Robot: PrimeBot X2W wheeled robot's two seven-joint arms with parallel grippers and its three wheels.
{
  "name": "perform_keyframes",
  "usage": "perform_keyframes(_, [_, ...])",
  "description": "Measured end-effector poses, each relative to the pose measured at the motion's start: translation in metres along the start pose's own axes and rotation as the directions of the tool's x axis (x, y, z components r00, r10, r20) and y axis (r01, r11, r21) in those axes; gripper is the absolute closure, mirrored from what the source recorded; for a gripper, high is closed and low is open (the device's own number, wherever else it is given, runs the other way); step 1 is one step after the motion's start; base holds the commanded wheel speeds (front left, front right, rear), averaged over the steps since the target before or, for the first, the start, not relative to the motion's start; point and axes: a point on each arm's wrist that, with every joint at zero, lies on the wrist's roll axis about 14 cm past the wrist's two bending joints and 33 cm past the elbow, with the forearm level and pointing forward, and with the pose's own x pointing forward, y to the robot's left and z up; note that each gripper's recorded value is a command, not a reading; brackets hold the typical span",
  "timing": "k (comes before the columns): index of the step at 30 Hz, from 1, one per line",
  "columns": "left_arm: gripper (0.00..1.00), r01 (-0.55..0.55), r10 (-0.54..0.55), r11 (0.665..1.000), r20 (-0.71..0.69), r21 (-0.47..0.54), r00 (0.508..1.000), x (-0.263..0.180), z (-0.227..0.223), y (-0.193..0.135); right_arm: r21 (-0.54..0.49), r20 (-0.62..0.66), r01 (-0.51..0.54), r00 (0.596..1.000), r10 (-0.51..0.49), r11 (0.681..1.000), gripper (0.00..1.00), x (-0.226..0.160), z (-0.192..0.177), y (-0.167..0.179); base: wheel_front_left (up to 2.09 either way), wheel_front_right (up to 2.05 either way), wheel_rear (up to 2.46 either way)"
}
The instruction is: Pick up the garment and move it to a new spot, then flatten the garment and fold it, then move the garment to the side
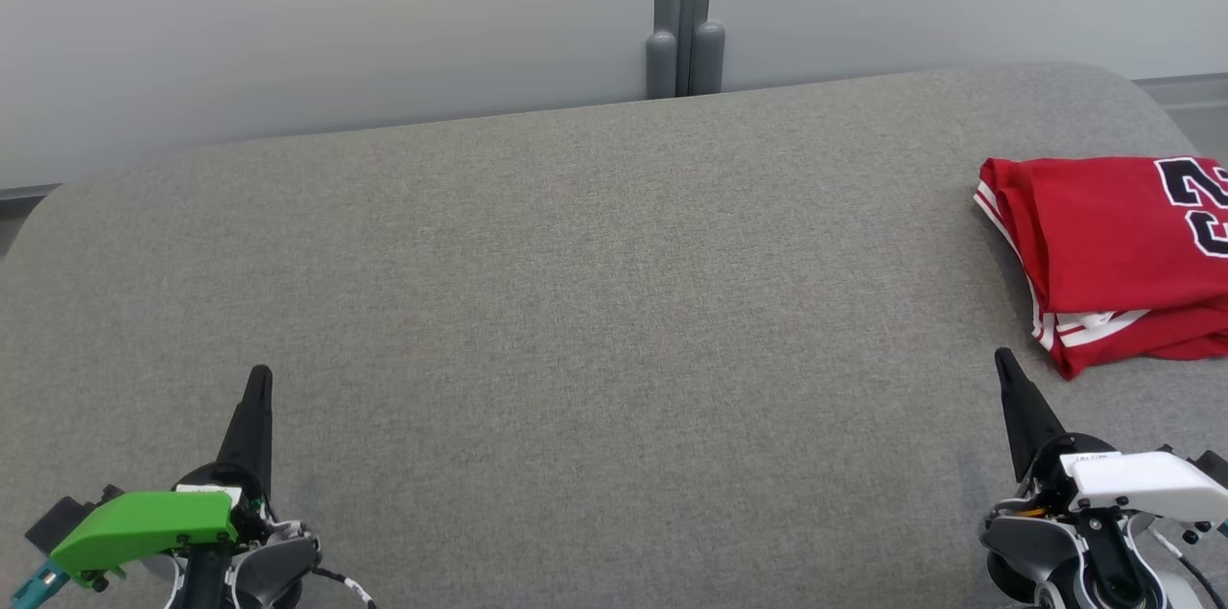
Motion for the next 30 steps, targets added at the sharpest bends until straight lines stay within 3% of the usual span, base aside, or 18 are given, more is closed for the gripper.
perform_keyframes(9, [1.00, 0.020, -0.020, 0.999, 0.001, -0.048, 1.000, 0.0012, 0.0017, -0.0043, 0.053, 0.002, -0.004, 1.000, 0.004, 0.999, 1.00, 0.0002, 0.0012, 0.0007, 0.00, 0.00, 0.00])
perform_keyframes(30, [1.00, 0.021, -0.021, 0.999, 0.001, -0.048, 1.000, 0.0013, 0.0017, -0.0046, 0.053, 0.002, -0.004, 1.000, 0.004, 0.999, 1.00, 0.0003, 0.0013, 0.0007, 0.00, 0.00, 0.00])
